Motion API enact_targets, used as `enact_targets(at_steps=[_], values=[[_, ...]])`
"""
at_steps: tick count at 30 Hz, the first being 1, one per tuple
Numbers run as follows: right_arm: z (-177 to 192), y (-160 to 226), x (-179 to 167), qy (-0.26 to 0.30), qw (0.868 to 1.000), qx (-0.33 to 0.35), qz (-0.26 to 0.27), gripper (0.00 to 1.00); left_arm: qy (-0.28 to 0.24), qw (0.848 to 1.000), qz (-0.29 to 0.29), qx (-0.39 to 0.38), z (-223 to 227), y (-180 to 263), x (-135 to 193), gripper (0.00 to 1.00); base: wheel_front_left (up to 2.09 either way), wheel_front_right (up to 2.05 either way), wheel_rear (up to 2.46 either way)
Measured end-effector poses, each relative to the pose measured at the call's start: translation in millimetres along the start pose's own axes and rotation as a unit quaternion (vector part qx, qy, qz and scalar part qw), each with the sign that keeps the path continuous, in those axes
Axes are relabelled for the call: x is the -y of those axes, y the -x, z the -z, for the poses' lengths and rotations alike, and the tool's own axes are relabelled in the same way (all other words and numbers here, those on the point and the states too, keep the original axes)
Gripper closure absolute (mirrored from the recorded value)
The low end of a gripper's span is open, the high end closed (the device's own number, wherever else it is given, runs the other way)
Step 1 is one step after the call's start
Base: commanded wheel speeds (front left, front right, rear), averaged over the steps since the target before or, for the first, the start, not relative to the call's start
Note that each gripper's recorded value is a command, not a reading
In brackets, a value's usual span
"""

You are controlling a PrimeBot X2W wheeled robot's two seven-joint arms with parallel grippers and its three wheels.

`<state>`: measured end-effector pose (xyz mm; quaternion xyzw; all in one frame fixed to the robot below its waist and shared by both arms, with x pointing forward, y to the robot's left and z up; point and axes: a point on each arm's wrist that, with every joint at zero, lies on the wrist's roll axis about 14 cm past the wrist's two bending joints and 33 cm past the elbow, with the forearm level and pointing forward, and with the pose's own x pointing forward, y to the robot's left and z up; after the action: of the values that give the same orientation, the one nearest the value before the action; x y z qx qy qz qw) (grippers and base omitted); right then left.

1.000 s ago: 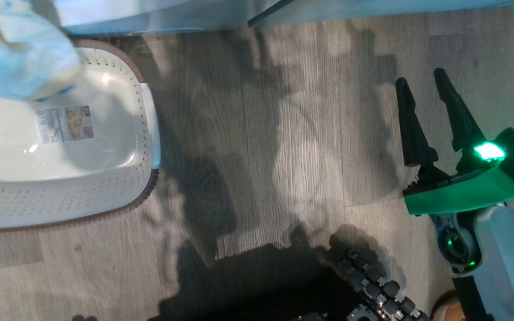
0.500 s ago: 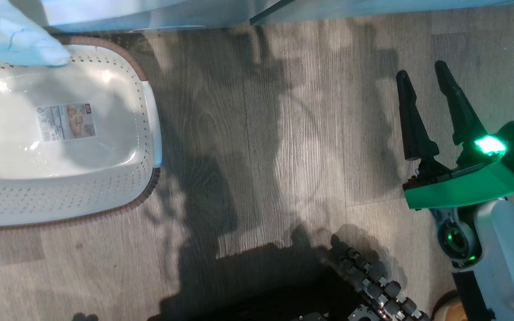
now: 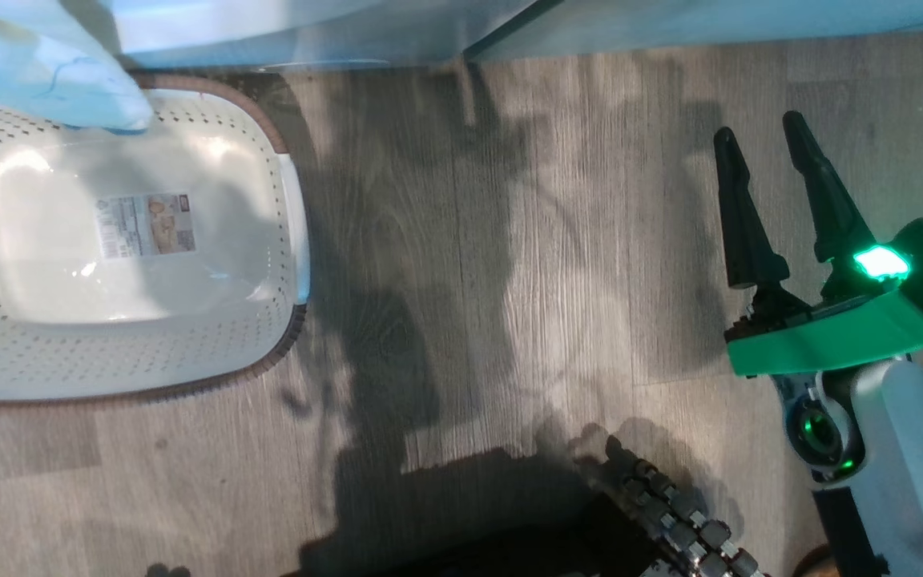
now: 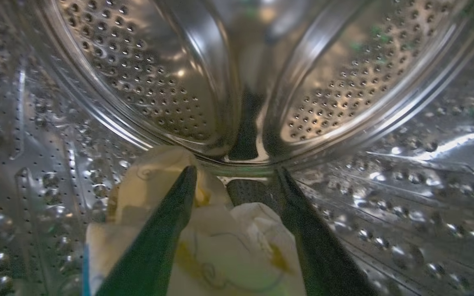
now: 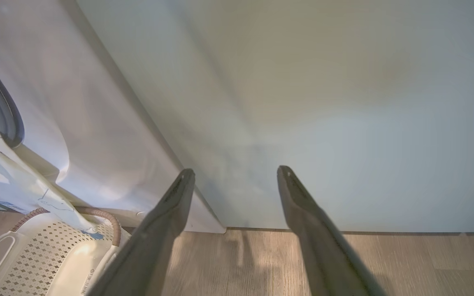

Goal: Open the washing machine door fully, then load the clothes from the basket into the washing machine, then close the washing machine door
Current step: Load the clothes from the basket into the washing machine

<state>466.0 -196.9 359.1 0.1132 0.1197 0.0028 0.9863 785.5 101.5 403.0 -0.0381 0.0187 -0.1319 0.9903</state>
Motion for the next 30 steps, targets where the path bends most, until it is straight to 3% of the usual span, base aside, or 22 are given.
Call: enact_targets(at_steps=[9, 30], values=[[-17.7, 3.5, -5.9, -0.004, 1.000, 0.022, -0.006, 0.00, 0.003, 0.999, 0.020, -0.025, -2.4, 16.3, 18.5, 0.00, 0.00, 0.00, 0.00], [-51.4, 47.7, -15.5, -0.018, 0.998, 0.058, -0.002, 0.00, 0.023, 0.996, 0.051, -0.068, 5.0, 114.8, 44.3, 0.00, 0.00, 0.00, 0.00]])
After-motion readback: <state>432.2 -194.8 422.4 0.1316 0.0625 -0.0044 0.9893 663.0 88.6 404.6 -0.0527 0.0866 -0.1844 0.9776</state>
